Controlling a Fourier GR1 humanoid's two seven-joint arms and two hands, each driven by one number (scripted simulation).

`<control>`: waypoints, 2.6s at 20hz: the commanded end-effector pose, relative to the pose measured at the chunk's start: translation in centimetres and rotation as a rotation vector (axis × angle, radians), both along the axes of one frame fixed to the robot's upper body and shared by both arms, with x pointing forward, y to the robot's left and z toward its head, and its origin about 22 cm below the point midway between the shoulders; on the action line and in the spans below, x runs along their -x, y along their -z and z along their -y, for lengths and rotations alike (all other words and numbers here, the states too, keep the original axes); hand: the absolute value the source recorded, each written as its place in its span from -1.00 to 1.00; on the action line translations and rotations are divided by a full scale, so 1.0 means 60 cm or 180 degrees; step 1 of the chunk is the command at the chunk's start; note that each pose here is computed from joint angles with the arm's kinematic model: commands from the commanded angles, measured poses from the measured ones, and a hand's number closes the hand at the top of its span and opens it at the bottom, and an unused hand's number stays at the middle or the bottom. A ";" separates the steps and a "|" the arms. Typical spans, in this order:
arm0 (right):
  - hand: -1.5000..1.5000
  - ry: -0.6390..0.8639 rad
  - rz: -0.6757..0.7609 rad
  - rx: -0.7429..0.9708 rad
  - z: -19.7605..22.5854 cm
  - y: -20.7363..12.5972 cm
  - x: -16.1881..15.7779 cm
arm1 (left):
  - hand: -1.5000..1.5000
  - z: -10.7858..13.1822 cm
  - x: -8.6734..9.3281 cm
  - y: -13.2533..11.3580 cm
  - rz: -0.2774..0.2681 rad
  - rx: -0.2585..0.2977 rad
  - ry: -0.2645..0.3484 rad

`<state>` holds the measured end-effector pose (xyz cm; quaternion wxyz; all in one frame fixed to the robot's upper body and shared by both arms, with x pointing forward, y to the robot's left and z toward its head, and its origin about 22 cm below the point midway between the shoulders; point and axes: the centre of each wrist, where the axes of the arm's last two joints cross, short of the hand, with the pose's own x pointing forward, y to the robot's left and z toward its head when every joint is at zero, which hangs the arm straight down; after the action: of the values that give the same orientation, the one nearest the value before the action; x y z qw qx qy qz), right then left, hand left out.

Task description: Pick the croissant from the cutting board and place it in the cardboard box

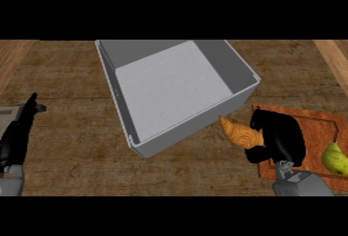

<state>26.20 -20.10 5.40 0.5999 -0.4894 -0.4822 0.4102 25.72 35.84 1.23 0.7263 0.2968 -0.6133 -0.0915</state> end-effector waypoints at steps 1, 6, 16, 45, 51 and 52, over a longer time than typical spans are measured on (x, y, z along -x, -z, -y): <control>1.00 0.0045 0.0555 -0.0022 -0.037 -0.070 0.025 | 0.00 0.006 -0.005 0.005 -0.0027 0.0040 0.0035; 1.00 -0.0358 0.1177 -0.0044 -0.055 -0.124 0.027 | 0.00 -0.006 -0.011 -0.021 0.0004 -0.0015 0.0064; 1.00 -0.0709 0.1193 -0.0738 -0.169 -0.219 -0.054 | 0.00 0.002 -0.001 -0.026 0.0003 -0.0045 0.0106; -1.00 0.0286 0.0562 -0.1713 -0.253 -0.160 -0.312 | 0.00 0.048 -0.042 -0.016 0.0127 0.0013 0.0381; -1.00 0.0174 0.0624 -0.1814 -0.235 -0.117 -0.315 | 0.00 0.051 -0.062 -0.025 0.0134 0.0019 0.0350; -1.00 0.0164 0.0697 -0.1863 -0.230 -0.108 -0.314 | 0.00 0.048 -0.056 -0.031 0.0191 -0.0003 0.0389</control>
<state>45.01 -5.74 13.14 0.6711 -0.3590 -0.6171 0.1996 29.05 33.27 2.99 0.7064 0.2635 -0.6447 -0.1263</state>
